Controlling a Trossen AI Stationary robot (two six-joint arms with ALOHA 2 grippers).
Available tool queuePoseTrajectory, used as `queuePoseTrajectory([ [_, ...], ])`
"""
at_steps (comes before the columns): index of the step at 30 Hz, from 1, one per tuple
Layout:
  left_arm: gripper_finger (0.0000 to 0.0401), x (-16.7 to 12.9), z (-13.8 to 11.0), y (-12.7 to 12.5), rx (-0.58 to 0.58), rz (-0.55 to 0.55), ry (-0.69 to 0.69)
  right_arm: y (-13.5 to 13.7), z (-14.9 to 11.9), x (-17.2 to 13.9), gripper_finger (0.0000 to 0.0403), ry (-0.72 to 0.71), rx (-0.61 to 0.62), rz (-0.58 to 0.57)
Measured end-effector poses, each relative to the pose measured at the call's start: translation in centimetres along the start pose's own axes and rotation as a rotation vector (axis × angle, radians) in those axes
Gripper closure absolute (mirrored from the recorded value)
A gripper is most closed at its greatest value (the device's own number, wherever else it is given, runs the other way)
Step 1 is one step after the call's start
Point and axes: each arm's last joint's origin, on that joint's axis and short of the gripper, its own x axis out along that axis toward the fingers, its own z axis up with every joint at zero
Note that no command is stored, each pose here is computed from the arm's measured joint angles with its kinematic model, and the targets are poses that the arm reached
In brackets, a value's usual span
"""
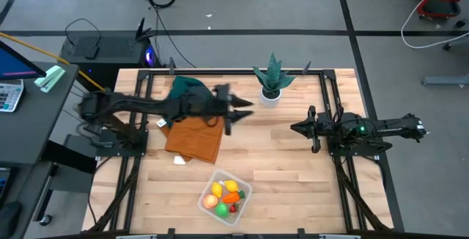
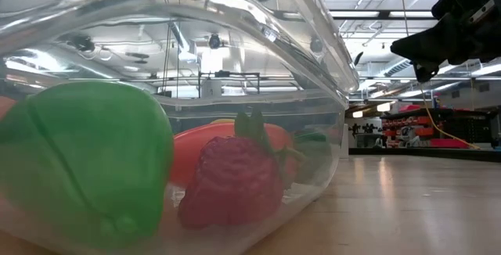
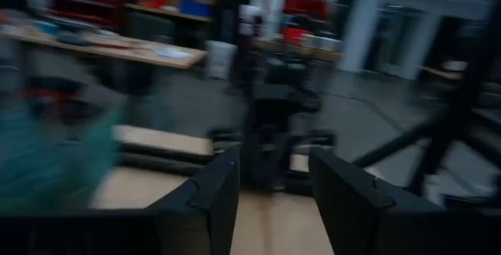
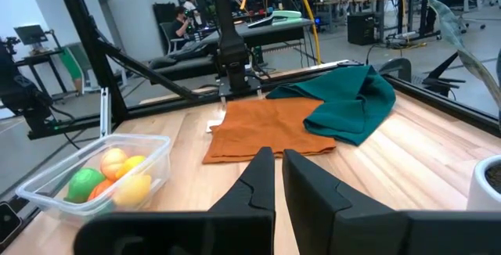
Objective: Pick and placing Produce into tupperware
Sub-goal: Return to Home Position
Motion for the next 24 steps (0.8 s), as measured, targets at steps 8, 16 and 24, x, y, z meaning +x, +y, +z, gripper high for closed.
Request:
queuePoseTrajectory([
  [8,0.0244,-8.8,-1.5,-0.1,0.029,0.079,-0.110,0.0,0.0,0.0,0.0402,0.001,0.000,0.000],
  [16,0.0261,-14.1,-3.4,-0.5,0.113,0.072,-0.141,0.0,0.0,0.0,0.0402,0.001,0.000,0.000],
  [24,0.0275,-17.4,-5.5,-0.3,0.082,0.164,-0.146,0.0,0.0,0.0,0.0402,0.001,-0.001,0.000],
])
